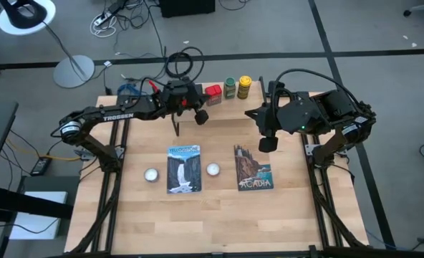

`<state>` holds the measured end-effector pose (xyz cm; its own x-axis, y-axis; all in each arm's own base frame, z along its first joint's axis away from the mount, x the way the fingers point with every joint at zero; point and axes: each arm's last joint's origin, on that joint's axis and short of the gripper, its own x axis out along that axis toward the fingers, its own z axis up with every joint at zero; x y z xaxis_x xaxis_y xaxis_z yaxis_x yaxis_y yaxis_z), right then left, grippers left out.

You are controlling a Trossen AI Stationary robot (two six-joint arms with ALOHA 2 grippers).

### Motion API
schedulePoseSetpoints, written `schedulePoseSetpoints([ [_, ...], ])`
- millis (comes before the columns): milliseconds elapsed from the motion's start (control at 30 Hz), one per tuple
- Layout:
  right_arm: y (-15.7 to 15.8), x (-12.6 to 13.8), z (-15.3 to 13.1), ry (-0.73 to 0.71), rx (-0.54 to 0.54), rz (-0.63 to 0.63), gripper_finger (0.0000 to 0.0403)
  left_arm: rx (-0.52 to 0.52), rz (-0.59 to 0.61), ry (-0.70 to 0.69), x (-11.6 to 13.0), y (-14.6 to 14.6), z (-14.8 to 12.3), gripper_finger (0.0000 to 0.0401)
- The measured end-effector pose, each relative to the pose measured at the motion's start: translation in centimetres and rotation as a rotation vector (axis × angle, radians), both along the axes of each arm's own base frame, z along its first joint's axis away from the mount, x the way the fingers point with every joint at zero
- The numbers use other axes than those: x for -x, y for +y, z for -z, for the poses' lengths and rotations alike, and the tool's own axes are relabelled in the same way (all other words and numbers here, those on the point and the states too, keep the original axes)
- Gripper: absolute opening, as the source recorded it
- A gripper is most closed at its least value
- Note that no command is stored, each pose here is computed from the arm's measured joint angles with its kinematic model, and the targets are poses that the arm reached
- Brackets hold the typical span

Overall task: Shelf spices
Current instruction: Put the red spice on the shelf between the black and green spices

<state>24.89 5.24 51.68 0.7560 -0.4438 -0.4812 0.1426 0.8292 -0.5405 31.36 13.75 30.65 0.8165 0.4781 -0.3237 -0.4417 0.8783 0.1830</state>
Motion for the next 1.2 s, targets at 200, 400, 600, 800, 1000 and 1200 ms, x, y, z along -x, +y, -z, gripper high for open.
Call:
schedulePoseSetpoints([
  [200, 0.0, 0.0, 0.0, -0.001, 0.000, 0.000, 0.0000, 0.043, 0.057, 0.052, -0.5, -0.2, 1.3, 0.0000],
  [400, 0.0, 0.0, 0.0, -0.005, -0.007, 0.004, 0.0000, 0.075, 0.021, 0.096, -0.8, 0.5, 2.5, 0.0000],
  [600, 0.0, 0.0, 0.0, -0.012, -0.016, 0.009, 0.0000, 0.102, -0.035, 0.109, -1.6, 1.2, 4.1, 0.0000],
  [800, 0.0, 0.0, 0.0, -0.015, -0.022, 0.013, 0.0000, 0.095, -0.086, 0.109, -1.8, 1.5, 4.6, 0.0000],
  [1000, 0.0, 0.0, 0.0, -0.014, -0.022, 0.013, 0.0000, 0.078, -0.131, 0.103, -1.8, 1.7, 4.5, 0.0000],
  [1200, 0.0, 0.0, 0.0, -0.014, -0.021, 0.013, 0.0000, 0.064, -0.150, 0.086, -1.8, 1.8, 4.3, 0.0000],
])
